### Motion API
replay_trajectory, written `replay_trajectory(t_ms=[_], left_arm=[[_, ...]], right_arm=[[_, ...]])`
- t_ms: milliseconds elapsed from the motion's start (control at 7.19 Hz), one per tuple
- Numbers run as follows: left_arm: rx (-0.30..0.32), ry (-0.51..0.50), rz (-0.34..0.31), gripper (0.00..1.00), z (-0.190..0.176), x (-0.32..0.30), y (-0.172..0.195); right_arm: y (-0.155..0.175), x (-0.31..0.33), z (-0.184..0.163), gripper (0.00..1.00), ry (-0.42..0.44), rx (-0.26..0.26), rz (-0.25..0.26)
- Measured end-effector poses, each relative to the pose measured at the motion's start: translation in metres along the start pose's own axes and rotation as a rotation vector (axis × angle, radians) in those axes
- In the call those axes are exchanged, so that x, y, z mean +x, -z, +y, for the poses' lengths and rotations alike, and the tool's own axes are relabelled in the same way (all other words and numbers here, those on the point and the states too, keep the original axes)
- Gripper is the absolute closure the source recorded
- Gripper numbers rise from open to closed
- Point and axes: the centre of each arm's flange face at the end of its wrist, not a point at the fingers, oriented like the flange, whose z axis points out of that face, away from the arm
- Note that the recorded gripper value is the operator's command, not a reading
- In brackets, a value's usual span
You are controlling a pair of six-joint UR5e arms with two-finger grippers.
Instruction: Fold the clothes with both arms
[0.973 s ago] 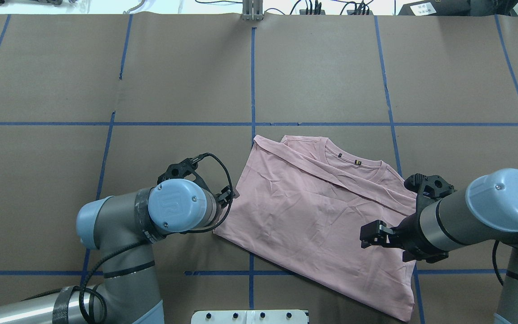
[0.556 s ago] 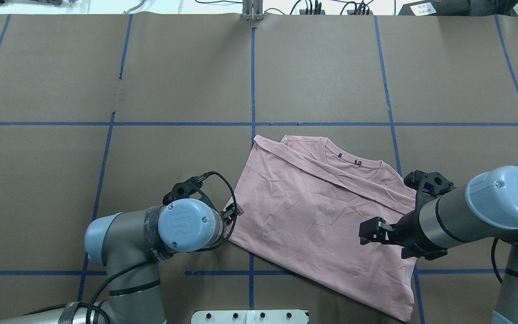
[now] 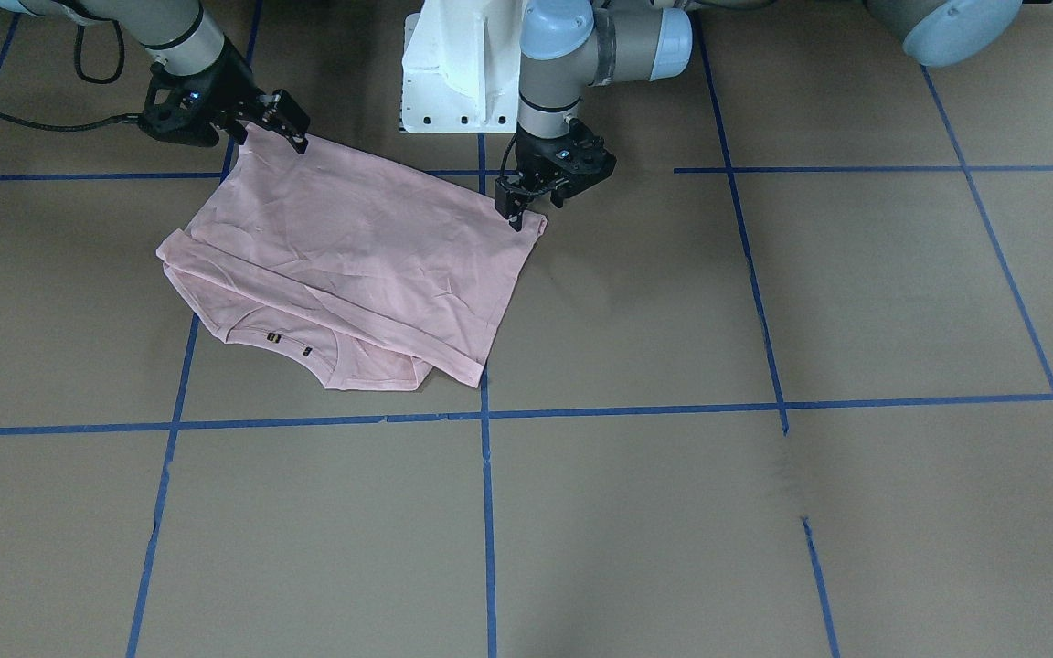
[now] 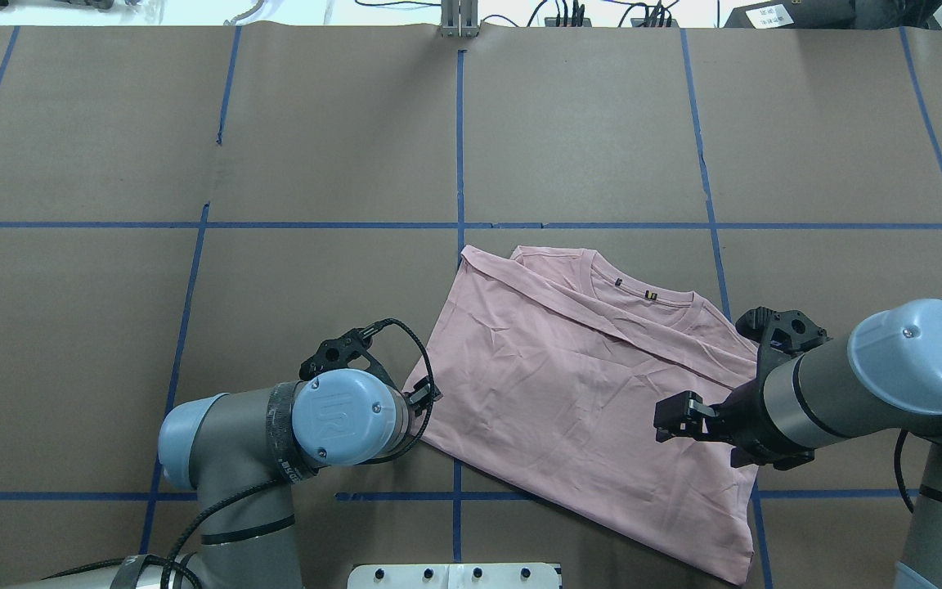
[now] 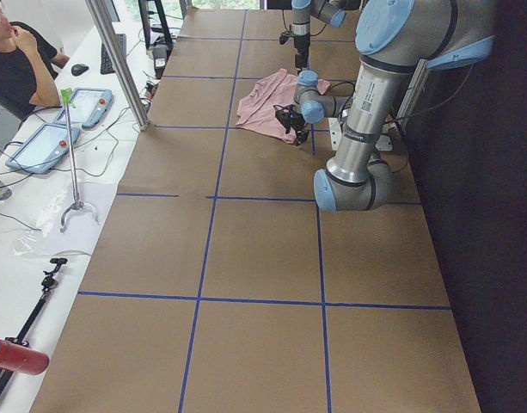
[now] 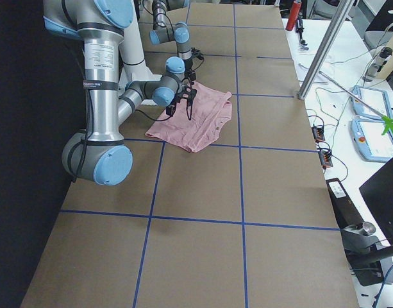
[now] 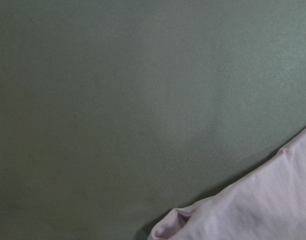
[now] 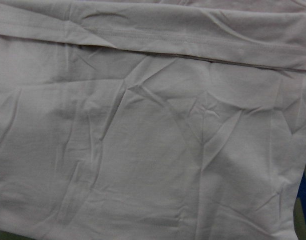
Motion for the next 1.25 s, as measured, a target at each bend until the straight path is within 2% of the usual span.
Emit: replay_trajectory(t_ms=[278, 834, 1251], left_arm=[[0.003, -0.006, 0.001, 1.0, 0.004, -0.001, -0.002], [0.001, -0.021, 0.017, 1.0, 0.005, 0.0, 0.007], [0.047, -0.035, 0.033, 1.0, -0.037, 0.01, 0.015]], right_arm=[[0.0, 0.001, -0.002, 0.0, -0.004, 0.002, 0.001], [0.002, 0.001, -0.004, 0.0, -0.009, 0.006, 0.0], [0.007, 0.001, -0.008, 0.0, -0.016, 0.009, -0.008]])
